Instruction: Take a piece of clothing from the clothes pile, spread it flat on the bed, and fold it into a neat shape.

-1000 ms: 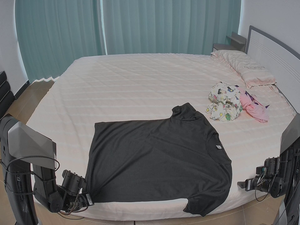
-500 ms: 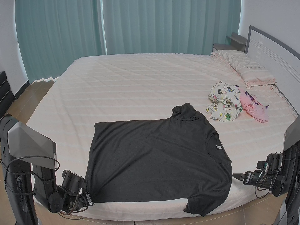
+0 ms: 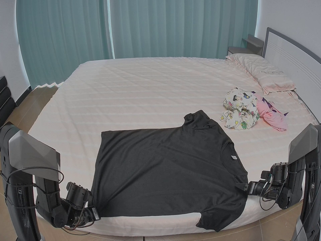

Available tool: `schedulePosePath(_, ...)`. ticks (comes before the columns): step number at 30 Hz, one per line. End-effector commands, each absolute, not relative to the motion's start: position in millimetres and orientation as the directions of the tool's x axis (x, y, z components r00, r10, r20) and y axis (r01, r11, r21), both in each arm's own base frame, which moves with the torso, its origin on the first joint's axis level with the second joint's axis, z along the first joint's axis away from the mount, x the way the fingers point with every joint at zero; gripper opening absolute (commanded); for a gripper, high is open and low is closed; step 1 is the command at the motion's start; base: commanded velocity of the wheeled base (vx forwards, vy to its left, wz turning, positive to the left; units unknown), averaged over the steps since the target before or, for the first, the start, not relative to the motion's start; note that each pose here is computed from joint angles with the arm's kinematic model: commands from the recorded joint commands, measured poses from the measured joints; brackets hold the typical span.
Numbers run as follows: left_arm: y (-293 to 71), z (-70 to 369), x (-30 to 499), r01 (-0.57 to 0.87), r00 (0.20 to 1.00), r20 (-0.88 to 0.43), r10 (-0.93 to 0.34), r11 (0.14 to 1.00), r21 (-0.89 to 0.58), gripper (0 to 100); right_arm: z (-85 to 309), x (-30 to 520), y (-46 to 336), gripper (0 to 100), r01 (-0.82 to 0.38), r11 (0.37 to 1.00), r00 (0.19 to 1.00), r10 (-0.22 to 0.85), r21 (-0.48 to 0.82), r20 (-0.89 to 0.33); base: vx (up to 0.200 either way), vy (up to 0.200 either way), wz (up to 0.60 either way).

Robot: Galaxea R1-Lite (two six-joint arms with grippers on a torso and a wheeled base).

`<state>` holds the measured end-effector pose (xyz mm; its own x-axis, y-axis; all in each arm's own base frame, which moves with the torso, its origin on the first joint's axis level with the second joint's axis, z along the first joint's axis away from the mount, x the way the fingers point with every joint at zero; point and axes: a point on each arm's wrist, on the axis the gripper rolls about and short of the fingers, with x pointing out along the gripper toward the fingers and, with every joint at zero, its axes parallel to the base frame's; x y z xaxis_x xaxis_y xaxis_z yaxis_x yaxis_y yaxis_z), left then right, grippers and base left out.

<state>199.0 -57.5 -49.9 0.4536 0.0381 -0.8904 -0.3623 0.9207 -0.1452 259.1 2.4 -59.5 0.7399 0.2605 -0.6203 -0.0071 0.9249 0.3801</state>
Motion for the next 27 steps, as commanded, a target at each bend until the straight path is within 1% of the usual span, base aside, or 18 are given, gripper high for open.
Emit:
schedulePosePath(1, -57.6, -50.0, 198.8, -0.362, 0.453, -0.891, 0.039, 0.921, -0.145, 0, -62.2, 271.4, 3.1, 0, 0.008, 0.910, 0.766, 0.260, 0.414, -0.588, 0.000, 0.000, 0.00)
schedulePosePath(4, -57.4, -50.0, 199.3, -0.366, 0.454, -0.890, 0.039, 0.919, -0.147, 0, -60.6, 278.8, 2.3, 0, 0.020, 0.907, 0.788, 0.245, 0.421, -0.565, 0.000, 0.000, 0.00)
schedulePosePath(6, -57.7, -50.0, 199.2, -0.365, 0.454, -0.890, 0.038, 0.919, -0.147, 0, -60.2, 294.9, 1.8, 0, 0.038, 0.916, 0.828, 0.195, 0.399, -0.526, 0.000, 0.000, 0.00)
schedulePosePath(7, -57.7, -50.0, 199.2, -0.365, 0.454, -0.890, 0.038, 0.919, -0.147, 0, -58.9, 301.9, 2.0, 0, 0.033, 0.918, 0.843, 0.187, 0.396, -0.504, 0.000, 0.000, 0.00)
schedulePosePath(10, -57.7, -50.0, 199.2, -0.365, 0.454, -0.890, 0.038, 0.919, -0.147, 0, -57.7, 307.7, 2.0, 0, 0.024, 0.918, 0.854, 0.187, 0.396, -0.485, 0.000, 0.000, 0.00)
schedulePosePath(11, -57.7, -50.0, 199.2, -0.365, 0.454, -0.890, 0.038, 0.919, -0.147, 0, -54.6, 321.8, 1.4, 0, 0.004, 0.919, 0.879, 0.186, 0.395, -0.440, 0.000, 0.000, 0.00)
schedulePosePath(12, -57.7, -50.0, 199.2, -0.365, 0.454, -0.890, 0.038, 0.919, -0.147, 0, -53.3, 328.0, 1.8, 0, -0.004, 0.919, 0.885, 0.187, 0.395, -0.426, 0.000, 0.000, 0.00)
schedulePosePath(16, -57.7, -50.0, 199.2, -0.365, 0.454, -0.890, 0.038, 0.919, -0.147, 0, -53.7, 342.9, 2.5, 0, -0.020, 0.917, 0.887, 0.200, 0.397, -0.417, 0.000, 0.000, 0.00)
schedulePosePath(19, -57.7, -50.0, 199.2, -0.365, 0.454, -0.890, 0.038, 0.919, -0.147, 0, -51.4, 357.8, 7.2, 0, -0.063, 0.913, 0.897, 0.229, 0.404, -0.379, 0.000, 0.000, 0.00)
schedulePosePath(22, -57.7, -50.3, 199.1, -0.365, 0.453, -0.891, 0.039, 0.920, -0.146, 0, -51.5, 363.9, 10.2, 0, -0.074, 0.912, 0.893, 0.240, 0.404, -0.379, 0.000, 0.000, 0.00)
schedulePosePath(23, -57.7, -50.3, 199.1, -0.365, 0.453, -0.891, 0.039, 0.920, -0.146, 0, -52.1, 363.9, 11.3, 100, -0.077, 0.911, 0.890, 0.246, 0.406, -0.385, 0.000, 0.000, 0.00)
schedulePosePath(24, -57.7, -50.3, 199.1, -0.362, 0.453, -0.891, 0.039, 0.921, -0.145, 0, -52.6, 363.3, 16.0, 100, -0.091, 0.908, 0.880, 0.266, 0.410, -0.393, 0.000, 0.000, 0.00)
schedulePosePath(27, -57.7, -50.3, 199.1, -0.362, 0.453, -0.891, 0.039, 0.921, -0.145, 0, -52.5, 361.9, 16.6, 100, -0.092, 0.905, 0.876, 0.271, 0.414, -0.398, 0.000, 0.000, 0.00)
